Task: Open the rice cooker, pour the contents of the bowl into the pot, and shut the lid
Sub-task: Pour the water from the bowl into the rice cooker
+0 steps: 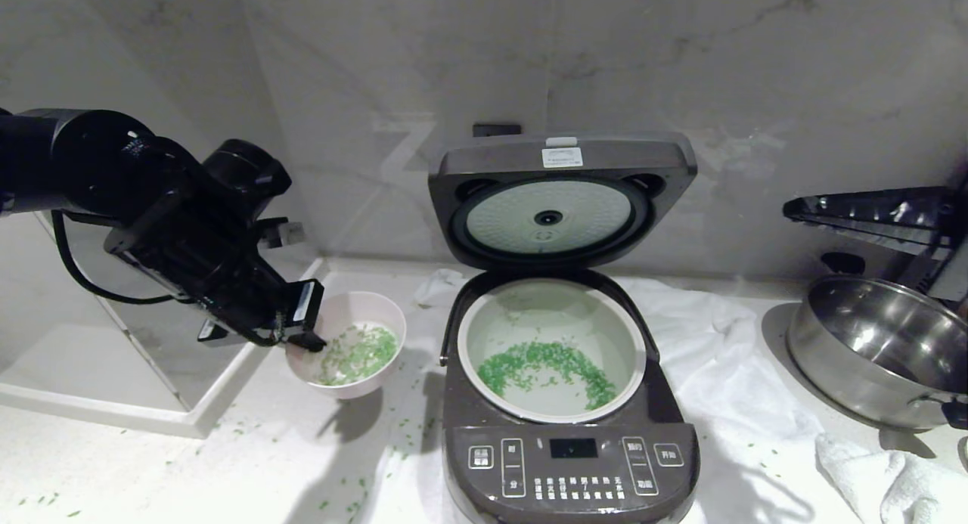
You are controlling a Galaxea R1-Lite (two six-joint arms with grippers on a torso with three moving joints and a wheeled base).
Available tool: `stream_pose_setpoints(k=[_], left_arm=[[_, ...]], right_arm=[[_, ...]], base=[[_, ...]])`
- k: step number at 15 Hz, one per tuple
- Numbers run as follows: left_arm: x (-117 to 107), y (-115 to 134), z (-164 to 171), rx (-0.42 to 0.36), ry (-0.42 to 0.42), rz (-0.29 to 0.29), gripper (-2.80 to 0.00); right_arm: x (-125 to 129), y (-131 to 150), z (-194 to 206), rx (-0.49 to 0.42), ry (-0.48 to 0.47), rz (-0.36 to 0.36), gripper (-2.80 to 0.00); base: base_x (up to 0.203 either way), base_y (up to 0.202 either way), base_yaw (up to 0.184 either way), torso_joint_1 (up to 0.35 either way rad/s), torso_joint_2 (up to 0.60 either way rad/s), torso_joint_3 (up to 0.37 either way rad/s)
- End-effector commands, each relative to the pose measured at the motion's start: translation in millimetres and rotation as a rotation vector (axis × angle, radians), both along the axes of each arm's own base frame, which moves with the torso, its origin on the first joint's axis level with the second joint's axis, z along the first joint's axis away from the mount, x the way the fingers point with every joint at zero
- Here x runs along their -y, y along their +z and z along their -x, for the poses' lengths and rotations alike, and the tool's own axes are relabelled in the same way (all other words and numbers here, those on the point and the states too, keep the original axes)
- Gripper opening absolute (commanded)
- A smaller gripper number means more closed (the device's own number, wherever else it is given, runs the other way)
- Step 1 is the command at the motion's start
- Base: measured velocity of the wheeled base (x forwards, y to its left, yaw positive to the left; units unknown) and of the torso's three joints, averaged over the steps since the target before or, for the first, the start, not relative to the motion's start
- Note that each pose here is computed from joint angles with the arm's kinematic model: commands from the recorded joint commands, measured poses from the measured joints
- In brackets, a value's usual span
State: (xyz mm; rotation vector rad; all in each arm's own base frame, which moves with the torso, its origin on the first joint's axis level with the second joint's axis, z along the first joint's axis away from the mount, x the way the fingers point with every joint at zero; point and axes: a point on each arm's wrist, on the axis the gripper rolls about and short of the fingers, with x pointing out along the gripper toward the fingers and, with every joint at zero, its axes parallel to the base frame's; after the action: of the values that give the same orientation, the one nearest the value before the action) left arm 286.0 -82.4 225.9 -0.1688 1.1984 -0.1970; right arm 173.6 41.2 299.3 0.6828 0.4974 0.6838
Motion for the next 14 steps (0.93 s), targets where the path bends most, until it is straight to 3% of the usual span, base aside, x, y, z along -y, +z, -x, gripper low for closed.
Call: stream_pose_setpoints(k=[1, 8, 14], left_arm=[[10, 1, 5, -0.007, -0.015, 0.006, -2.80], [19, 4, 15, -0.025, -0.031, 0.005, -2.80], [28, 10, 21, -0.020, -0.056, 0.008, -2.80]], right_arm=[[-13, -11, -47, -0.132, 0.095, -0.029, -2.80], [-26, -28, -115, -0.252, 0.157, -0.060, -2.80], [-28, -20, -142, -0.208, 0.149, -0.063, -2.80]], base=[[0.000, 0.000, 0.000, 0.000, 0.00, 0.000], [0.000, 0.000, 0.000, 0.000, 0.00, 0.000], [0.000, 0.000, 0.000, 0.000, 0.00, 0.000]])
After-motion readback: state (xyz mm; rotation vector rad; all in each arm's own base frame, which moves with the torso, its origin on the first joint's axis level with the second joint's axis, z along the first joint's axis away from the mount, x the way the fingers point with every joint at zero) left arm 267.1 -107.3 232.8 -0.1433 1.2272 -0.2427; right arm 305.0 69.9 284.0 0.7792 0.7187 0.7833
